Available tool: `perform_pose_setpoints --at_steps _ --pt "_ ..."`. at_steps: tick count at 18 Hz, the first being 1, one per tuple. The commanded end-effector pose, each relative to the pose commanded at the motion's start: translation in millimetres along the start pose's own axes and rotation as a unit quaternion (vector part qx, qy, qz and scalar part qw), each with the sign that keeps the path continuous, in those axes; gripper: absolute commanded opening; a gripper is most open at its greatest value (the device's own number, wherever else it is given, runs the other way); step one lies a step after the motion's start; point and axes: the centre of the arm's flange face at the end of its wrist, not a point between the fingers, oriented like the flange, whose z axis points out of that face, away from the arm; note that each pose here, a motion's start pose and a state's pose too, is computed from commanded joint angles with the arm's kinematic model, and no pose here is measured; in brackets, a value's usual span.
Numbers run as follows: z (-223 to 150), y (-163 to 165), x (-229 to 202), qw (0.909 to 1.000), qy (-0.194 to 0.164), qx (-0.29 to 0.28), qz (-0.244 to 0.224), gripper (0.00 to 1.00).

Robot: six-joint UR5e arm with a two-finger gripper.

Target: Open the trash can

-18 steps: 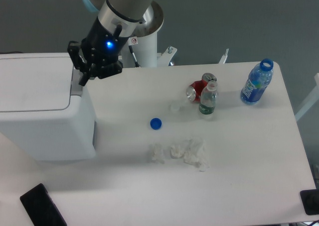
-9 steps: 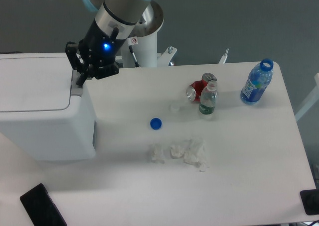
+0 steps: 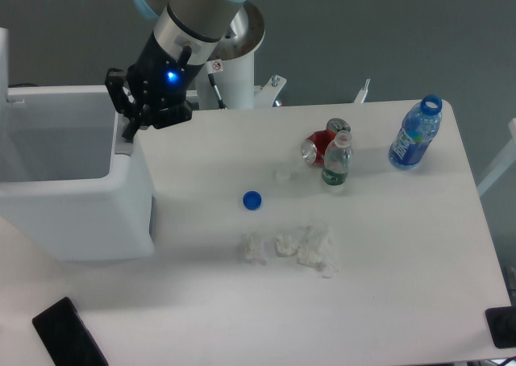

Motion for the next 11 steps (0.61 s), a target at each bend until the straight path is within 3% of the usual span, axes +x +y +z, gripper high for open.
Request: perform_pose_setpoints --at_steps 1,5,6,11 --pt "-3.4 -0.3 1.5 1.0 -0.001 0.003 0.002 0.33" --pt "-20.4 -1.2 -6.6 0.9997 -0.014 0.02 0.004 0.96" --pt "-24.6 -1.0 -11.5 0.9996 -0.017 0.024 0.0 1.0" --pt "-59.7 5.2 -68.1 0.9966 -0.063 0.041 -0.033 1.0"
